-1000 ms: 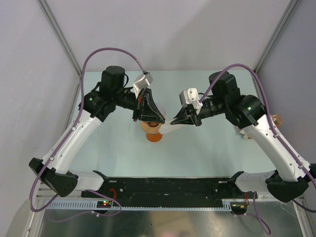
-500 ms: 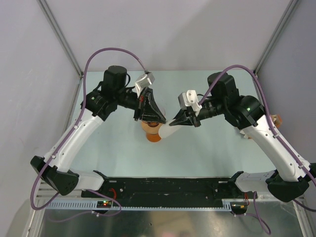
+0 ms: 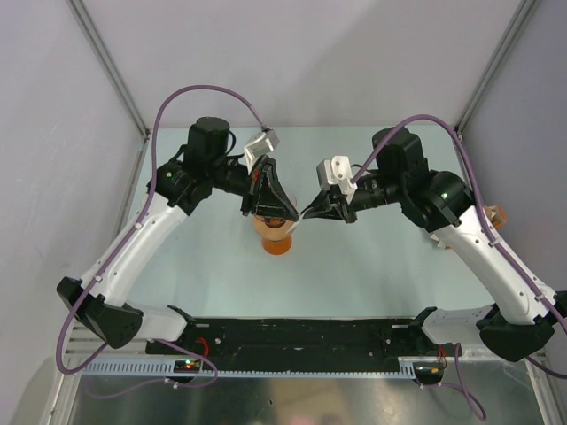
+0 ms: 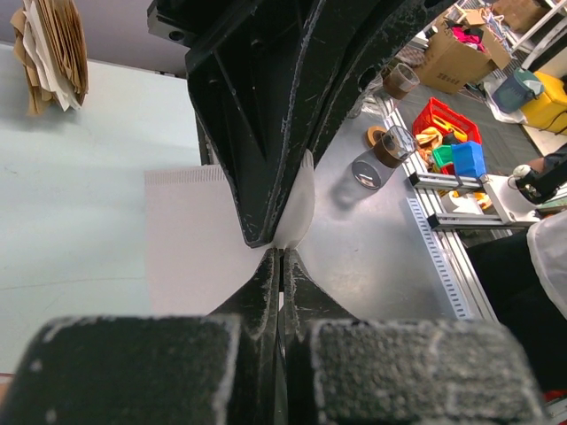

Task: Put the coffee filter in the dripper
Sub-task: Place the coffee filter in the coffee dripper.

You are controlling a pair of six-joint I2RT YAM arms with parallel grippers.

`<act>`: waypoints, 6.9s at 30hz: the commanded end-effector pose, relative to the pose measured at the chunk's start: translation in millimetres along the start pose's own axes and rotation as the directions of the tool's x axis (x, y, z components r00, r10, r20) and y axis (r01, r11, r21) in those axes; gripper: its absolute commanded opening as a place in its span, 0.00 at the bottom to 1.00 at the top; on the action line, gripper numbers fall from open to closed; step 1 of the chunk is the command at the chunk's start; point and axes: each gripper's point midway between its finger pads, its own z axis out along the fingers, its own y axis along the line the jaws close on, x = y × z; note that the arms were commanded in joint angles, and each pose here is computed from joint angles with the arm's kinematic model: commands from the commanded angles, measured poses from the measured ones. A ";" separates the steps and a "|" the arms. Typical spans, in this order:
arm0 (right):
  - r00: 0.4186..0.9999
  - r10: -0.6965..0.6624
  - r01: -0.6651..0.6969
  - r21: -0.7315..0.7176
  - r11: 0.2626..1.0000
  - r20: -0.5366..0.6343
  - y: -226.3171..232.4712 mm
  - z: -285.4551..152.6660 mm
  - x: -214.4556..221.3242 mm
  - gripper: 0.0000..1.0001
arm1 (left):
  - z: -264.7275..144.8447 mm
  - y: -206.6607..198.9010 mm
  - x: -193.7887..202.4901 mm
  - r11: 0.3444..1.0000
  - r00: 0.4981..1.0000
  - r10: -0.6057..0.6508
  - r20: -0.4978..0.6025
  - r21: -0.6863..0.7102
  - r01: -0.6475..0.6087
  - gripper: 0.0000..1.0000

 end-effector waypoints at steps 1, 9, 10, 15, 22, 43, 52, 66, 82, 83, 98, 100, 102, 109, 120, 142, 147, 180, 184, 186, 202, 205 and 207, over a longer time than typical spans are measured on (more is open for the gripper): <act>0.999 -0.038 0.037 0.038 0.999 0.039 -8.9 -0.3 -21.8 0.00 | 0.0 -11.5 -12.7 0.999 0.999 0.032 0.012 0.023 -0.033 0.00; 0.999 -0.012 0.011 0.017 1.000 0.047 0.7 3.0 -22.2 0.00 | 1.4 -6.4 -11.3 1.000 1.000 0.007 0.011 -0.007 -0.007 0.00; 0.999 -0.010 0.009 0.015 1.000 0.046 1.9 3.2 -21.6 0.00 | 1.4 -5.7 -11.4 1.000 1.000 0.004 0.012 -0.010 -0.004 0.00; 0.999 0.008 -0.008 0.011 1.000 0.033 5.9 4.5 -17.0 0.00 | 2.2 -0.9 -11.9 0.999 1.000 -0.025 0.016 -0.028 0.025 0.00; 0.997 0.074 -0.074 0.063 0.995 0.001 -0.5 7.1 -9.4 0.00 | 2.7 12.0 -13.8 0.993 0.998 -0.061 0.030 -0.100 0.064 0.00; 0.989 0.148 -0.151 0.125 0.981 0.031 -8.6 -6.6 4.0 0.00 | -18.8 28.2 -29.0 0.939 0.989 0.055 0.134 -0.344 -0.005 0.52; 1.000 0.024 -0.024 0.074 0.997 0.012 4.3 -11.9 10.3 0.00 | -47.2 23.8 -33.0 0.906 0.966 0.204 0.158 -0.405 -0.125 0.76; 0.999 -0.003 0.002 0.025 1.000 0.036 5.3 -5.5 -1.2 0.00 | -21.6 11.7 -22.8 0.905 0.946 0.312 0.089 -0.331 -0.268 0.60; 0.998 -0.011 0.010 0.015 1.000 0.062 6.0 -5.4 -14.8 0.00 | -12.6 20.3 -17.4 0.916 0.958 0.274 0.082 -0.326 -0.234 0.50; 0.998 -0.014 0.013 0.015 1.000 0.063 6.5 -5.7 -15.6 0.00 | -12.6 20.8 -17.2 0.916 0.959 0.270 0.082 -0.328 -0.230 0.50; 0.999 -0.001 -0.001 0.027 1.000 0.045 0.6 -4.6 -14.3 0.00 | -11.9 16.0 -17.5 0.918 0.954 0.288 0.079 -0.307 -0.252 0.51; 0.999 0.009 -0.010 0.031 0.999 0.039 -0.8 -4.5 -12.8 0.00 | -11.9 15.1 -17.6 0.918 0.954 0.290 0.079 -0.304 -0.254 0.51; 0.999 0.015 -0.016 0.036 0.999 0.035 -2.4 -5.2 -11.2 0.00 | -11.5 14.3 -17.0 0.920 0.954 0.288 0.079 -0.299 -0.253 0.51; 0.999 0.026 -0.027 0.046 0.999 0.025 -3.4 -7.0 -8.1 0.00 | -11.7 12.9 -17.3 0.922 0.955 0.284 0.082 -0.298 -0.249 0.51; 0.999 0.049 -0.049 0.053 0.997 0.018 -4.3 -6.8 -5.1 0.00 | -14.0 14.0 -18.1 0.915 0.955 0.282 0.087 -0.324 -0.241 0.52; 0.996 0.086 -0.088 0.052 0.995 0.030 -8.3 -6.2 -7.0 0.00 | -14.1 20.6 -13.9 0.907 0.961 0.264 0.086 -0.360 -0.217 0.55; 0.996 0.087 -0.088 0.055 0.995 0.032 -7.7 -7.8 -9.2 0.00 | -12.0 20.9 -13.0 0.909 0.962 0.261 0.084 -0.358 -0.216 0.54; 0.994 0.098 -0.101 0.065 0.993 0.049 -6.2 -13.5 -18.6 0.00 | -7.5 24.9 -7.4 0.911 0.965 0.253 0.061 -0.350 -0.217 0.39; 0.994 0.095 -0.098 0.067 0.993 0.046 -7.0 -13.9 -17.3 0.00 | -8.8 25.1 -7.3 0.908 0.961 0.273 0.053 -0.344 -0.239 0.40; 0.995 0.096 -0.099 0.071 0.993 0.039 -7.7 -14.4 -15.2 0.00 | -9.2 24.6 -6.9 0.909 0.960 0.277 0.052 -0.337 -0.244 0.40; 0.994 0.095 -0.099 0.083 0.992 0.055 -13.4 -15.2 -18.2 0.00 | -9.9 30.0 -5.8 0.911 0.964 0.262 0.051 -0.342 -0.230 0.44; 0.994 0.094 -0.099 0.081 0.992 0.064 -13.1 -16.1 -21.0 0.00 | -10.2 32.6 -3.3 0.910 0.965 0.256 0.047 -0.350 -0.224 0.44; 0.993 0.094 -0.099 0.081 0.992 0.066 -13.3 -16.7 -22.0 0.00 | -10.6 34.6 -1.4 0.908 0.967 0.253 0.044 -0.355 -0.221 0.45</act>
